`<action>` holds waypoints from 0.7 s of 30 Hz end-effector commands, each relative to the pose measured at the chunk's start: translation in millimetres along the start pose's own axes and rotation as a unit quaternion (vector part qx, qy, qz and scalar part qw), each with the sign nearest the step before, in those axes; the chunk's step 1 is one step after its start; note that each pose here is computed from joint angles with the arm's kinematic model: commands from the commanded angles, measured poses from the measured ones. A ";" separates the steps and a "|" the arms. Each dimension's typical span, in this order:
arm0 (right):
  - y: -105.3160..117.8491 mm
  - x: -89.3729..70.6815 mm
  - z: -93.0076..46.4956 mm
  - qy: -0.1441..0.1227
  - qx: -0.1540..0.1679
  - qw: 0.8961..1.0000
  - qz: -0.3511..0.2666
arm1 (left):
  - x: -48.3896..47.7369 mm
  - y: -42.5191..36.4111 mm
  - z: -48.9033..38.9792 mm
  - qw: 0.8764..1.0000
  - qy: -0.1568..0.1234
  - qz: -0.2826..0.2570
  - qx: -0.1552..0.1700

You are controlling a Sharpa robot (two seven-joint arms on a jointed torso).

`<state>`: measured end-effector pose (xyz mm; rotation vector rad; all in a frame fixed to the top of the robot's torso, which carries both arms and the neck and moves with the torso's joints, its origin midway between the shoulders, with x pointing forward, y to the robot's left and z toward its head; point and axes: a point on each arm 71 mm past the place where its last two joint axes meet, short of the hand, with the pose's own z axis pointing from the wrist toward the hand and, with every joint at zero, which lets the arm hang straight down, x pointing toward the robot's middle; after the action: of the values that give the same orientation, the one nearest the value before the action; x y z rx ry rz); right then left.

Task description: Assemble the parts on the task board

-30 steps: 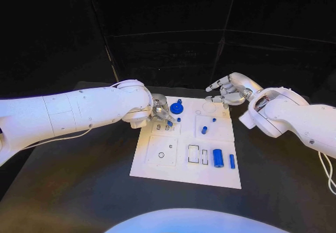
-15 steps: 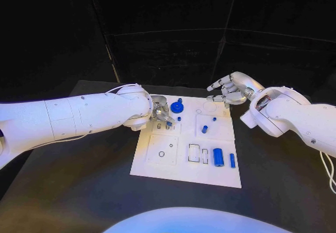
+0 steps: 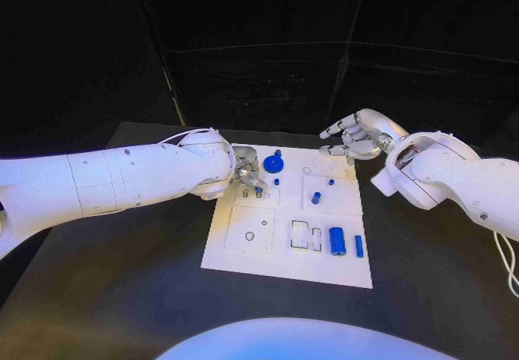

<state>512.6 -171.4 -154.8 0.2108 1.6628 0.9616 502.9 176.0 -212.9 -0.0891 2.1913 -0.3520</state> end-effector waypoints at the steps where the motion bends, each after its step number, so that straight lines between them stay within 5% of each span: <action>1: 1.4 -0.1 0.6 0.002 -0.004 1.000 0.001 | 1.1 0.2 -0.6 1.000 0.010 0.018 -0.001; 21: 1.7 0.6 1.7 0.004 -0.004 1.000 0.001 | 4.8 0.1 0.2 0.999 0.035 0.024 -0.008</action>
<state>513.3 -170.2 -155.2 0.2094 1.6648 0.9624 501.4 174.6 -214.6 -0.0474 2.2334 -0.3340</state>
